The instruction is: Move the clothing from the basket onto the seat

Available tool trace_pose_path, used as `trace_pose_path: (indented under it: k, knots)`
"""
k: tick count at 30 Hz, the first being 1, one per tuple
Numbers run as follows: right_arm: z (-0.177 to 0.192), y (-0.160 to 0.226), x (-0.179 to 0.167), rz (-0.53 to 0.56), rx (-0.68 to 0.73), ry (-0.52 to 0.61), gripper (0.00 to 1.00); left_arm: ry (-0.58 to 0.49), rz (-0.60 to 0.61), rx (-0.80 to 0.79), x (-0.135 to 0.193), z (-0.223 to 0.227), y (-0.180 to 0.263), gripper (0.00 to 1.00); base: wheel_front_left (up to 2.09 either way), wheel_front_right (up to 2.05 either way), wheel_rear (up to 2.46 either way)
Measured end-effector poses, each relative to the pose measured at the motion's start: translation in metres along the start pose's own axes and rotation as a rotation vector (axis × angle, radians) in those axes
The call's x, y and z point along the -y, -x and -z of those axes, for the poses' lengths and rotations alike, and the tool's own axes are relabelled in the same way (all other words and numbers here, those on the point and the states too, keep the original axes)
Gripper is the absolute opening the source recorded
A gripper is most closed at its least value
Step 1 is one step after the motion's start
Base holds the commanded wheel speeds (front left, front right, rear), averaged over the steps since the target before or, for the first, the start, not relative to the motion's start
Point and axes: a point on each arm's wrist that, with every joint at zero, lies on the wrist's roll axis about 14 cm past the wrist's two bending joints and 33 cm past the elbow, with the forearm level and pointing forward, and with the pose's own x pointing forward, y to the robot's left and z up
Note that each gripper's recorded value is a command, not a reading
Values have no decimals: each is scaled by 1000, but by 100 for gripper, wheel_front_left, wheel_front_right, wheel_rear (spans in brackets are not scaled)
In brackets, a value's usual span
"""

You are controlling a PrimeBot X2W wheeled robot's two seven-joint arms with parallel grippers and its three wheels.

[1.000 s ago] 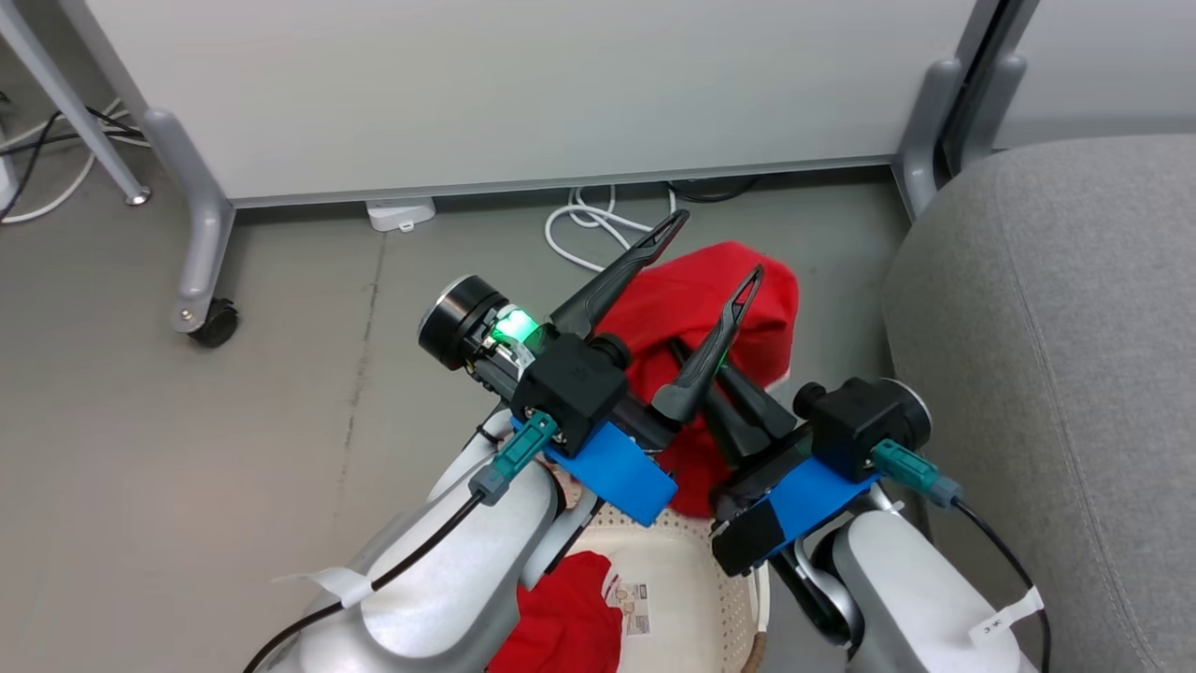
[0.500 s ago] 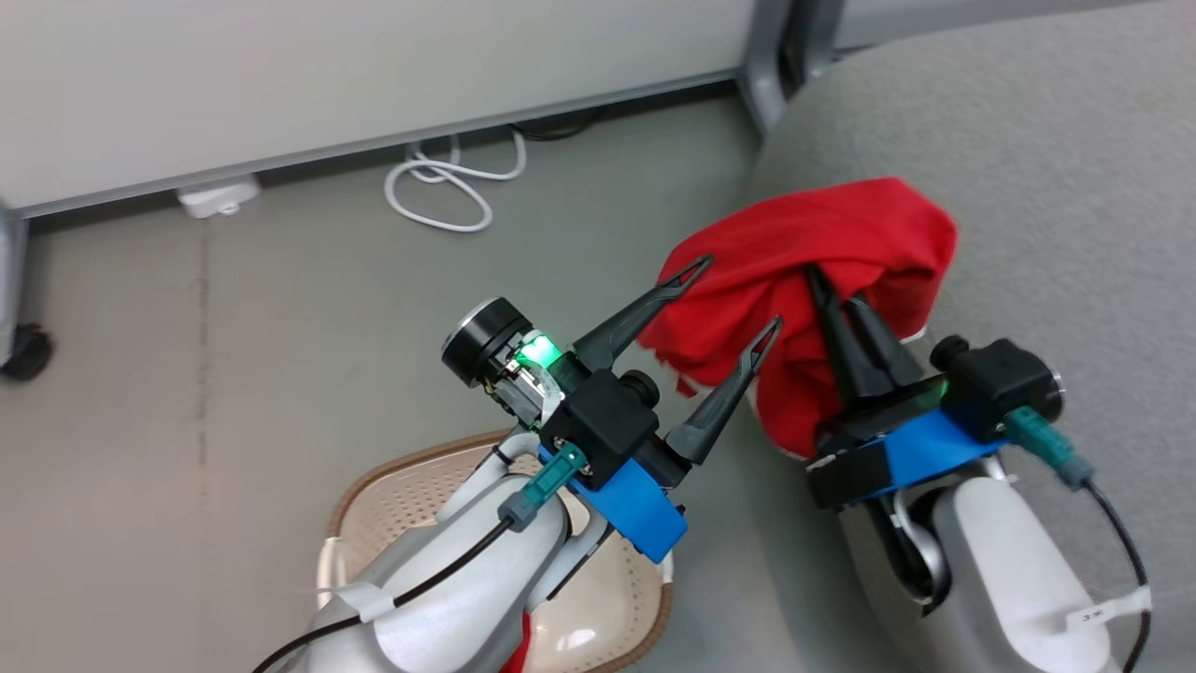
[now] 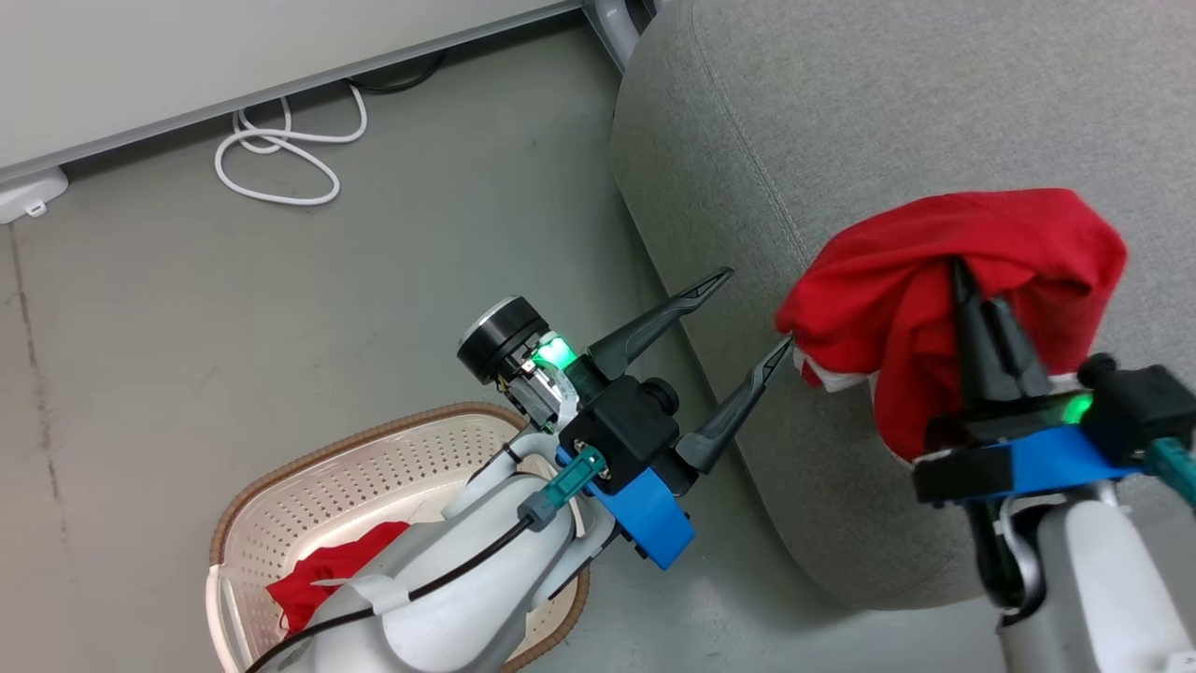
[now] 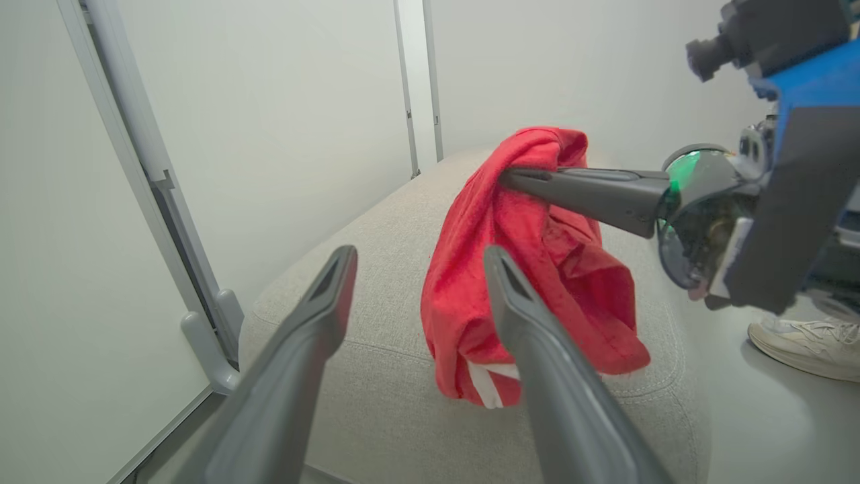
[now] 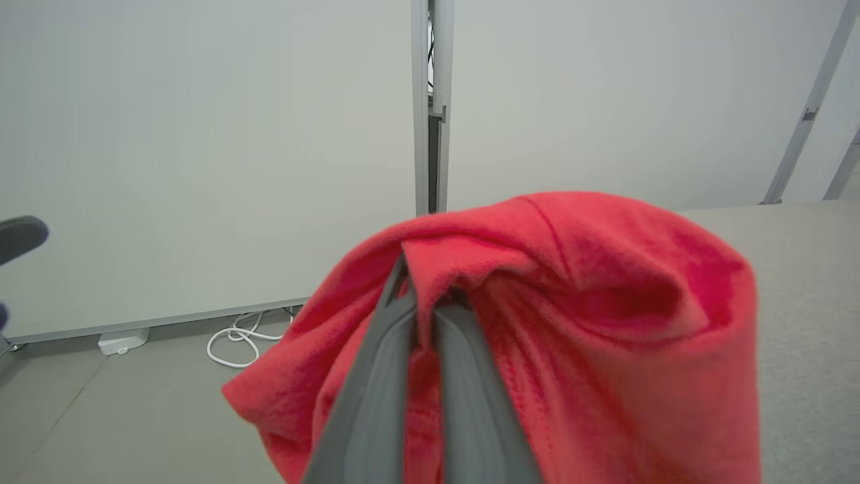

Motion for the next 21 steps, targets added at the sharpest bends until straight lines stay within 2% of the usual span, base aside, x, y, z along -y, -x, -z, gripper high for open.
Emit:
trace_pose_path:
  k: [5,14,21]
  knots:
    - [-25,-14,24,67,84,20,0,4,-9,3,-9,3,-2,100,0,0,0]
    - [-101,-90,80,156,302,184,0,16,-41,-4,-44,26,-7,100,0,0,0]
    - [-93,-152,107,199,292,264,0,46,-77,-28,-75,62,-3,100,0,0,0]
